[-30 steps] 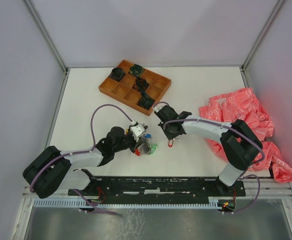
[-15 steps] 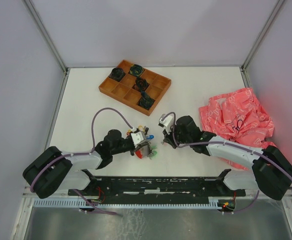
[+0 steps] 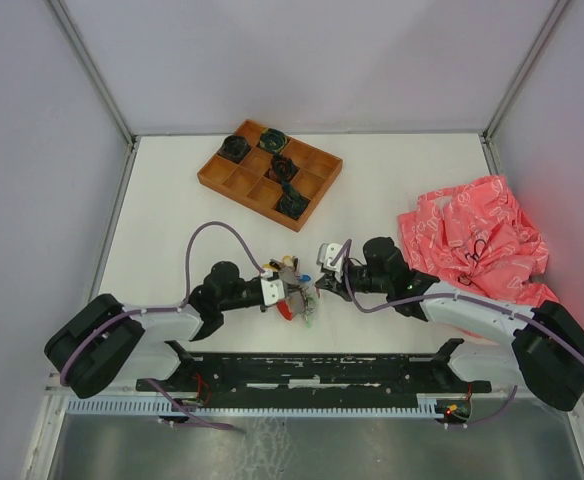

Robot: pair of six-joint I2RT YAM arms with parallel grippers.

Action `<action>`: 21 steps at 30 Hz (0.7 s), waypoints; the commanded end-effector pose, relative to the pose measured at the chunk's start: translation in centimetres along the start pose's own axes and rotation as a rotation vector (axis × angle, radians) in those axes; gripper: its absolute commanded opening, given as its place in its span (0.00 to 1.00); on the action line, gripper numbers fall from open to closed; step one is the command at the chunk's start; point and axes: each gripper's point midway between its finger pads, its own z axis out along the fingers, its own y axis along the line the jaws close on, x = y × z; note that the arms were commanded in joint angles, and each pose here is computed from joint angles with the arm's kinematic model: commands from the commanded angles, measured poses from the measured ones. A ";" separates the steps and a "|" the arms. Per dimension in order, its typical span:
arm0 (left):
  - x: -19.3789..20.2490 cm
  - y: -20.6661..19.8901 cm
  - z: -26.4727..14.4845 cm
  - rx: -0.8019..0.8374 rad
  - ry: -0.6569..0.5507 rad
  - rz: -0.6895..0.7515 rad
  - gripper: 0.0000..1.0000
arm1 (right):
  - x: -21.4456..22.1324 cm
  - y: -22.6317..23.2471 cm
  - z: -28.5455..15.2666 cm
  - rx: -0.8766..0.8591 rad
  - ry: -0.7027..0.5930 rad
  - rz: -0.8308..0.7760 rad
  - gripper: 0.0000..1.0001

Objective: Put the keys on the keyring

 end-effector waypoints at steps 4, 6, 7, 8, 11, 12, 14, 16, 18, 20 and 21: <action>-1.6 -0.5 0.3 0.046 -0.113 0.196 0.03 | -1.2 1.3 0.3 -0.100 -0.084 -0.131 0.01; -1.5 -0.6 0.3 0.047 -0.115 0.214 0.03 | -1.1 1.4 0.5 -0.104 -0.095 -0.134 0.01; -1.5 -0.6 0.3 0.049 -0.114 0.218 0.03 | -1.2 1.5 0.6 -0.116 -0.103 -0.139 0.01; -1.4 -0.6 0.3 0.051 -0.113 0.221 0.03 | -1.1 1.7 0.7 -0.129 -0.107 -0.146 0.01; -1.4 -0.8 0.3 0.059 -0.116 0.224 0.03 | -0.8 2.2 1.0 -0.149 -0.104 -0.171 0.01; -1.5 -0.8 0.3 0.061 -0.117 0.226 0.03 | -0.6 2.3 1.2 -0.154 -0.100 -0.180 0.01; -1.5 -1.0 0.3 0.068 -0.120 0.226 0.03 | -0.5 2.3 1.4 -0.150 -0.094 -0.199 0.01; -1.4 -1.1 0.3 0.077 -0.116 0.223 0.03 | -0.4 2.2 1.5 -0.145 -0.091 -0.219 0.01; -1.3 -1.2 0.4 0.088 -0.115 0.218 0.03 | -0.3 2.3 1.7 -0.149 -0.087 -0.237 0.01; -1.2 -1.3 0.4 0.091 -0.114 0.216 0.03 | -0.1 2.4 1.9 -0.152 -0.080 -0.249 0.01; -1.2 -1.3 0.4 0.090 -0.113 0.216 0.03 | 0.0 2.5 2.0 -0.158 -0.077 -0.254 0.01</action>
